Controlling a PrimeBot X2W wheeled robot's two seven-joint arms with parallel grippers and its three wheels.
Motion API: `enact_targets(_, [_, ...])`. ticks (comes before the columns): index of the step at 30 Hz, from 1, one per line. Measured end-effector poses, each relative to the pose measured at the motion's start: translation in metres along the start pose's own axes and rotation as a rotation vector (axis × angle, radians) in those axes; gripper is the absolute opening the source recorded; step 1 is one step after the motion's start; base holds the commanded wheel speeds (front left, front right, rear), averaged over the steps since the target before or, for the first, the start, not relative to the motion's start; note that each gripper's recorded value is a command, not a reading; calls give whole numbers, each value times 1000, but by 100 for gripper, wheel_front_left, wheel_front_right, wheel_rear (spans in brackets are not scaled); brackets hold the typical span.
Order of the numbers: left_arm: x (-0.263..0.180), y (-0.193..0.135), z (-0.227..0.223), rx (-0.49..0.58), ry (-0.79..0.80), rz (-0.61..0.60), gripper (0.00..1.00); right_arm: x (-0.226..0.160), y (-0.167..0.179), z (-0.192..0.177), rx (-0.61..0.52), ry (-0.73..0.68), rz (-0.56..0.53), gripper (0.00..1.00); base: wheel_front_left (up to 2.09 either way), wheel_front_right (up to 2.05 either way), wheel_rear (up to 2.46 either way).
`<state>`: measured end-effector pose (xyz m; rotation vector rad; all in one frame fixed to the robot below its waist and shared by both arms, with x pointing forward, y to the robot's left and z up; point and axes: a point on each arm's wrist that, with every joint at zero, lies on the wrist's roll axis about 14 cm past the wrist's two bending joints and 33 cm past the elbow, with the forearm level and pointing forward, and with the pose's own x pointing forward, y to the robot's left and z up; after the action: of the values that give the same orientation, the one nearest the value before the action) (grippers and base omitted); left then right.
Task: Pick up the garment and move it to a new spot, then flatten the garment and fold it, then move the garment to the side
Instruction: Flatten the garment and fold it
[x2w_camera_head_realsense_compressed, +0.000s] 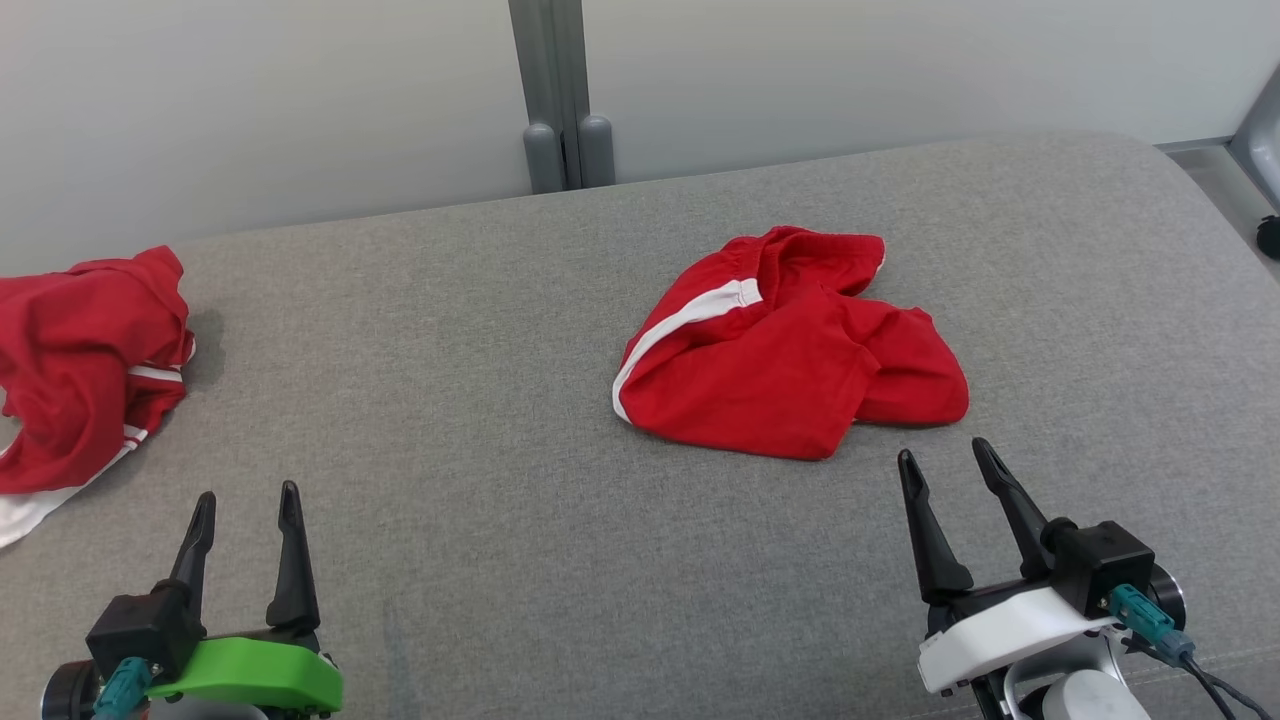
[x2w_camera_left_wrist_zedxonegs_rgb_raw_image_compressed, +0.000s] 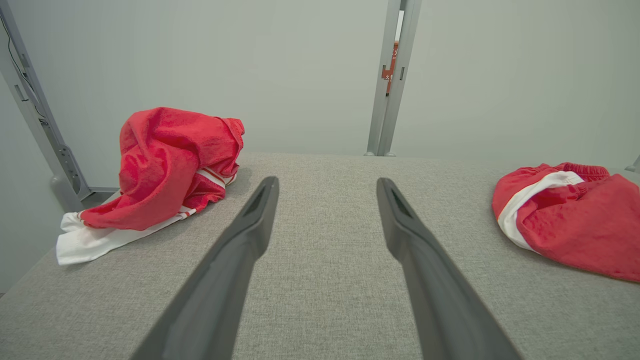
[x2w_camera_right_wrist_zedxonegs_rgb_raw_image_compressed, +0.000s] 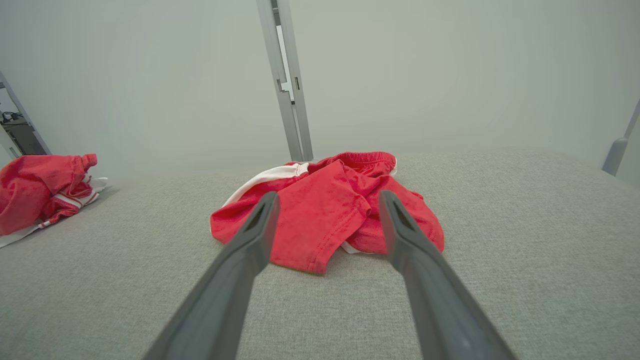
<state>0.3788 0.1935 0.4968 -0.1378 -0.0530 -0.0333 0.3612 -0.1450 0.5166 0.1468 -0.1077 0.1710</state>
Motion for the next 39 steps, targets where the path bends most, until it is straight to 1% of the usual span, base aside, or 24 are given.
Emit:
enact_targets(29, [2, -3, -3, 7, 10, -15, 100, -2, -3, -2, 1, 6, -11, 100, 0, 0, 0])
enact_targets(35, [13, -15, -2, 21, 9, -60, 100, -2, -6, -3, 4, 11, -22, 100, 0, 0, 0])
enact_targets(39, [31, -31, 5, 44, -12, -123, 100, -1, -10, -5, 6, 14, -38, 100, 0, 0, 0])
